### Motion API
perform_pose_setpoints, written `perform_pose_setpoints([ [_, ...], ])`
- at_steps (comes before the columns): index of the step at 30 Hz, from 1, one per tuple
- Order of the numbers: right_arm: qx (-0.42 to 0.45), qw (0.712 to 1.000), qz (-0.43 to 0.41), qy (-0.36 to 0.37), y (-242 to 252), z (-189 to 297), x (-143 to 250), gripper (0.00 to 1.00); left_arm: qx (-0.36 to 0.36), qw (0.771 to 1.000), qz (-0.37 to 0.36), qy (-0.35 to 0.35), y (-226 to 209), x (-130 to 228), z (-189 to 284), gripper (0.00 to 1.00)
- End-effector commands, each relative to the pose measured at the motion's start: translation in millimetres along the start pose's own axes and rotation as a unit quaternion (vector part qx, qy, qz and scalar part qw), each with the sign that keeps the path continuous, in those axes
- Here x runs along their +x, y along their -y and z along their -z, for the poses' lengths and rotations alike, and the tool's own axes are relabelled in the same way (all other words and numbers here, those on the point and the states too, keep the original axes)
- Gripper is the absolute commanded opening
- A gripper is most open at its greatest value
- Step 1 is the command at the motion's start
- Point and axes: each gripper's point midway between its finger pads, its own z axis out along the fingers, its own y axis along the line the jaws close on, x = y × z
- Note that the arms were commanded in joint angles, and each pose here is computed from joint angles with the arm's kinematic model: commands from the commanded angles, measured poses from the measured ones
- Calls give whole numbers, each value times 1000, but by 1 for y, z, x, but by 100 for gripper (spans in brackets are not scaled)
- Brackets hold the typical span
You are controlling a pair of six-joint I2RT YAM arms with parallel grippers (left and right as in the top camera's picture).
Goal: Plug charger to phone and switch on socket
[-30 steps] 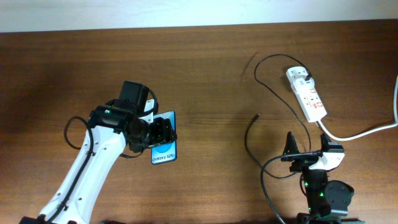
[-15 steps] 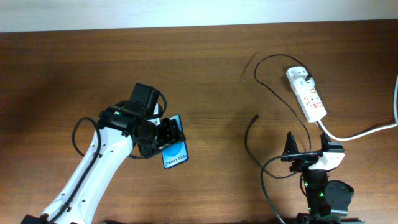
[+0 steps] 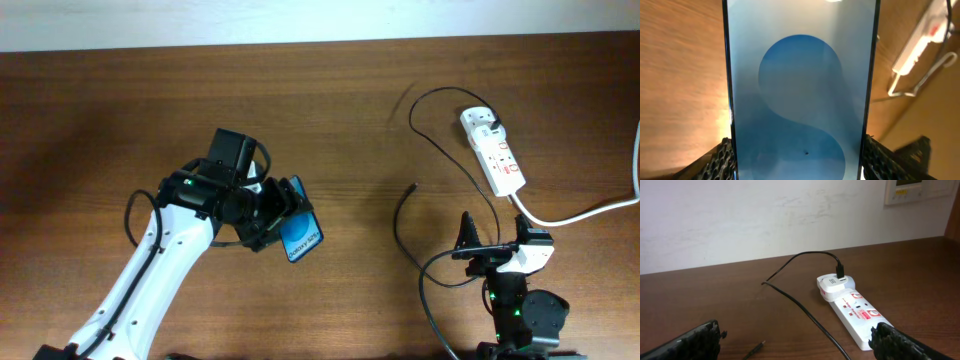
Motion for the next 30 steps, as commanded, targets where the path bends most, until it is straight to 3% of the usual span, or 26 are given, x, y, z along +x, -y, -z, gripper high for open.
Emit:
perform_pose_setpoints([
  [1, 0, 1000, 2, -4, 0, 0, 3, 98, 52, 998, -24, -29, 23, 14, 13, 30],
  [8, -3, 1000, 1, -4, -1, 0, 3, 98, 96, 993, -42, -55, 40, 22, 16, 28],
  [11, -66, 994, -88, -13, -23, 1, 4, 98, 105, 992, -47, -57, 44, 22, 17, 30],
  [14, -189, 958, -208, -63, -67, 13, 8, 98, 117, 990, -58, -47, 50, 18, 17, 30],
  [15, -261, 931, -234, -100, -92, 27, 12, 98, 118, 990, -59, -46, 51, 18, 18, 30],
  [18, -409, 864, -233, -179, -136, 68, 24, 98, 119, 990, -61, -40, 52, 15, 18, 31],
  [22, -497, 810, -223, -217, -155, 101, 26, 98, 138, 988, -53, -52, 60, 18, 20, 29],
  [30, -508, 803, -221, -220, -157, 105, 26, 98, 145, 986, -55, -59, 63, 21, 21, 29],
])
